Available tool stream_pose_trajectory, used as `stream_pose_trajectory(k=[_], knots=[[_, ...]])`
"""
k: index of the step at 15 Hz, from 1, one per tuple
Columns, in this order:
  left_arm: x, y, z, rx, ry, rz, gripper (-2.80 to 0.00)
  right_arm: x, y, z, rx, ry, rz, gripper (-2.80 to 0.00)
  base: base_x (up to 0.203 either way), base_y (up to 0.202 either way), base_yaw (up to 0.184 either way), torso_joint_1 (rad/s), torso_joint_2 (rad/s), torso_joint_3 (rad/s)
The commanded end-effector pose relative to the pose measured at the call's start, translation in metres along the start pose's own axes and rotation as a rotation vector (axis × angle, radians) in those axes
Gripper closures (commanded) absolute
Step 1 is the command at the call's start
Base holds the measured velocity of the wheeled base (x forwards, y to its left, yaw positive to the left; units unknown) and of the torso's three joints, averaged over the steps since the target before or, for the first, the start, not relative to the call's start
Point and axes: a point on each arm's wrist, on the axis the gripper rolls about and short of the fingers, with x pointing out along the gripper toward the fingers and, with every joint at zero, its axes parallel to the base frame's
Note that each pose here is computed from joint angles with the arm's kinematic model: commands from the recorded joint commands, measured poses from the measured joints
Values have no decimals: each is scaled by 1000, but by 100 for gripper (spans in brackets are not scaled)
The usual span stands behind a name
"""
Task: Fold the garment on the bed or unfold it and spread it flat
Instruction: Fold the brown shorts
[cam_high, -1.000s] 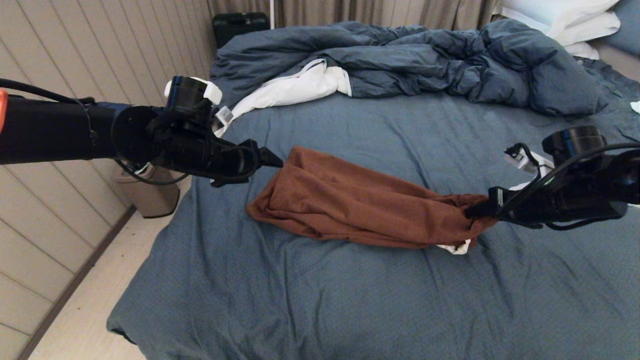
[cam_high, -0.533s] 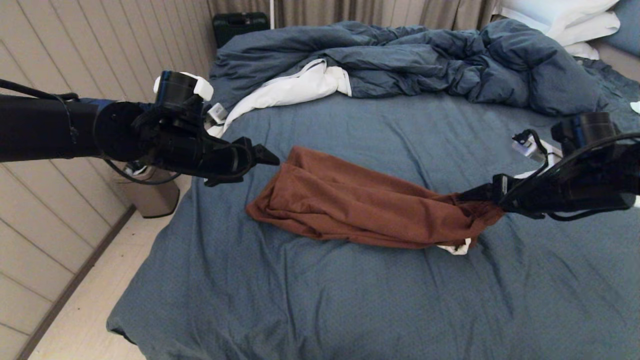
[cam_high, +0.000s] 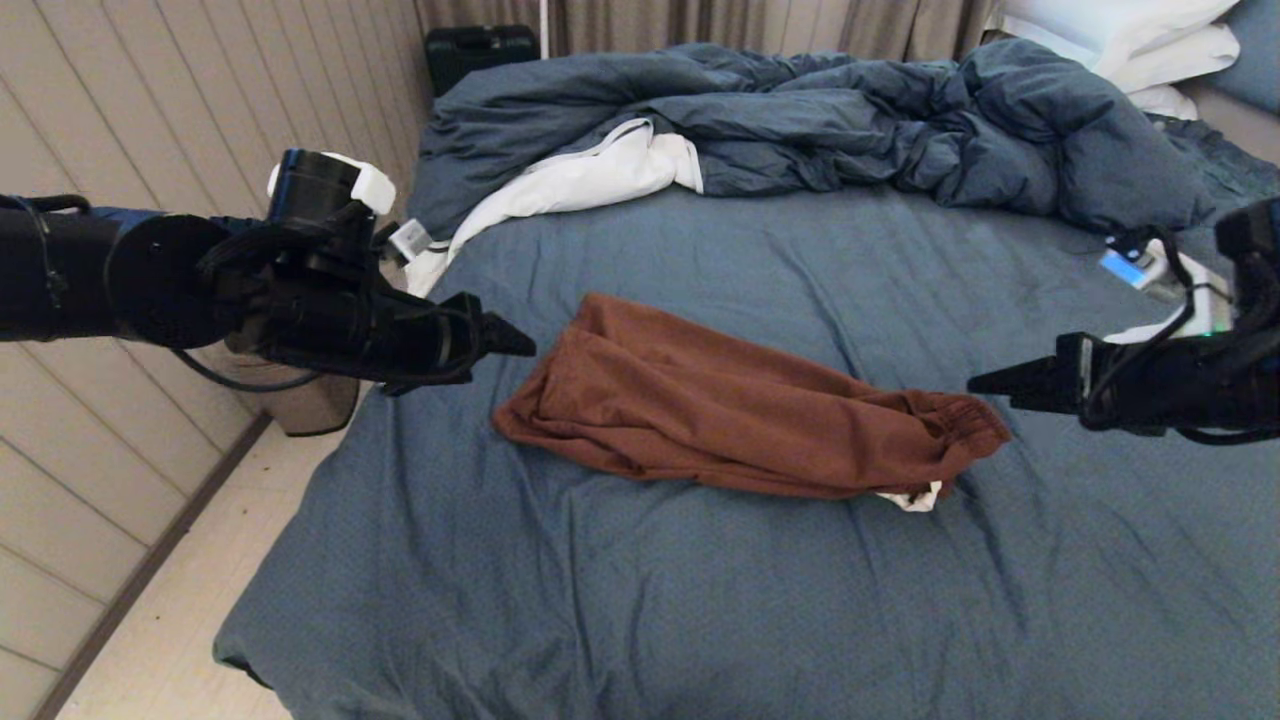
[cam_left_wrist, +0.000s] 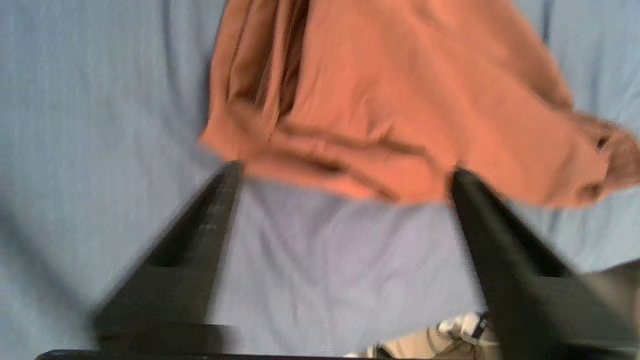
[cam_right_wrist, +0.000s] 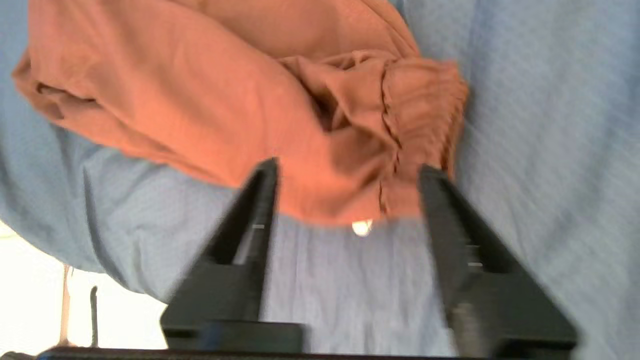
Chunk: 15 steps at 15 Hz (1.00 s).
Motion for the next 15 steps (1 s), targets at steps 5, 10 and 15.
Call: stream_pose_trajectory(k=[5,10,15], knots=[[-1,-19,-46,70,134,-36,0,-32,9,-40,1,82,2,0,0,0,0,0,0,0],[38,-20,-67,83,201,1,0,-29,7,-47,7,107,-1,0,0,0,0,0,0,0],[65,-30,-75,118,193,-11,0,-11,1,-53,30,174,1,0,0,0,0,0,0,0]])
